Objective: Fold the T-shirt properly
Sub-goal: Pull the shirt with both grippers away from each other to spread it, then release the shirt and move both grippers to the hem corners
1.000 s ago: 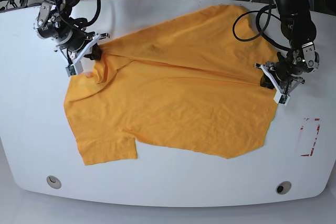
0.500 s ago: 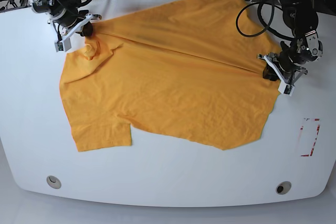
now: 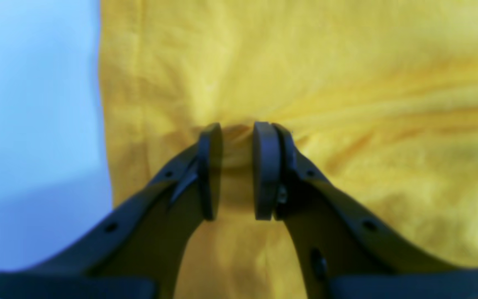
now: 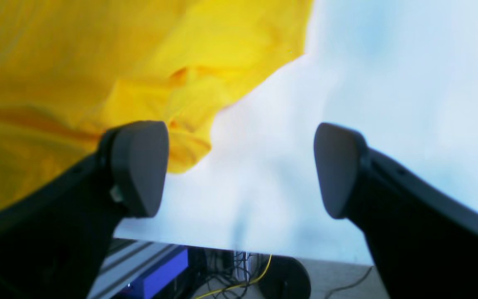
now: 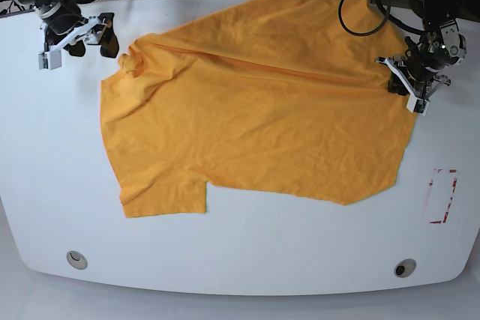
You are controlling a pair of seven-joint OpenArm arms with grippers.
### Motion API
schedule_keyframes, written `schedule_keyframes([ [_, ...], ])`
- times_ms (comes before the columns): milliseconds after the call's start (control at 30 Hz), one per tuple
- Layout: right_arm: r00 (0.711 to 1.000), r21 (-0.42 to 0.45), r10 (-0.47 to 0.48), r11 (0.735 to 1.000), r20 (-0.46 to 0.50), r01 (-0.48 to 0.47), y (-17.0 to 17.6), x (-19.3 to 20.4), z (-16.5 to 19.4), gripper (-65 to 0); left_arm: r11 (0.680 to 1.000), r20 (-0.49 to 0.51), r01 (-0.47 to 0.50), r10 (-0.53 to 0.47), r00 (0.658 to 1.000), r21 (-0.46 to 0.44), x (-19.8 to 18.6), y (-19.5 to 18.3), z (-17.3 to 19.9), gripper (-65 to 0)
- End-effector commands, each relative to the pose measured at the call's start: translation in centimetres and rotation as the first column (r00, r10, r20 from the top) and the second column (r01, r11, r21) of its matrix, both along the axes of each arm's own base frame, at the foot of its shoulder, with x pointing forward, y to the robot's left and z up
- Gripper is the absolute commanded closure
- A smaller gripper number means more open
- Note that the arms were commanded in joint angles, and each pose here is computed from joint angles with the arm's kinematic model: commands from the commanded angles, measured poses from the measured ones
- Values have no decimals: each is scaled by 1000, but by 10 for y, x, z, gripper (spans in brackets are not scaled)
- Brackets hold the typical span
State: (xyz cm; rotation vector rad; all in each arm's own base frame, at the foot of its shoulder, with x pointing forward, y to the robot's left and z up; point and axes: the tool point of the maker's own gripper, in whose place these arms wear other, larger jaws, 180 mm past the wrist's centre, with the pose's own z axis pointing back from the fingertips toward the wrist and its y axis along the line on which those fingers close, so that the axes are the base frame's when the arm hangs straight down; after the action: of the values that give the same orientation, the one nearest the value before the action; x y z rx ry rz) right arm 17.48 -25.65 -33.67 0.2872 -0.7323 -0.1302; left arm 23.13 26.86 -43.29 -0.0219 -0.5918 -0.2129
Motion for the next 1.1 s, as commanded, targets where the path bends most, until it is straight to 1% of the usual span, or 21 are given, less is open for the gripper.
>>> schedule_keyframes([
  [0,997,12,4,1000,76,-5,-6,24,14,-523,990,-269,41,-4,963,132,-62,16,-27,-117],
  [167,998,78,14,997,67,-19,-16,56,-1,-523,985,-249,69,-28,968,155,-68,12,-14,-119],
  [233,997,113,14,993,73,-22,-23,79,-4,-523,983,-220,76,-38,975,168,-62,11,-5,-121],
  [300,997,136,10,991,72,-20,-28,93,-6,-523,981,-199,82,-46,979,177,-57,10,1,-133],
  [367,998,162,-2,987,64,-9,-35,103,-11,-523,978,-177,88,-54,983,188,-52,9,8,-196],
  [433,998,179,-4,984,63,-8,-40,116,-12,-523,977,-162,91,-60,985,194,-49,8,13,-283],
  [467,998,191,10,981,63,-22,-38,126,-14,-523,976,-152,94,-64,986,199,-47,7,16,-354],
  [500,998,196,18,980,61,-30,-36,131,-15,-523,975,-141,95,-67,988,203,-44,7,19,-393],
  [567,997,191,34,980,70,-47,-36,141,-15,-523,972,-115,101,-78,990,214,-39,5,28,-464],
  [600,997,196,39,979,71,-52,-33,146,-19,-523,970,-98,104,-84,992,221,-35,4,33,-483],
  [667,996,205,48,977,73,-62,-30,154,-22,-523,967,-75,108,-93,993,230,-31,2,41,-485],
  [767,998,226,56,972,43,-65,-24,155,-34,-523,962,-40,113,-107,993,248,-24,0,53,-485],
  [867,999,218,37,975,30,-43,-27,156,-43,-523,962,-27,88,-84,996,260,-23,9,58,-485],
  [1000,999,205,47,978,1,-46,-18,155,-54,-523,961,3,65,-68,998,268,-14,14,65,-485],
  [1067,998,215,55,975,-5,-52,-7,156,-59,-523,961,18,38,-45,999,275,-13,22,70,-485],
])
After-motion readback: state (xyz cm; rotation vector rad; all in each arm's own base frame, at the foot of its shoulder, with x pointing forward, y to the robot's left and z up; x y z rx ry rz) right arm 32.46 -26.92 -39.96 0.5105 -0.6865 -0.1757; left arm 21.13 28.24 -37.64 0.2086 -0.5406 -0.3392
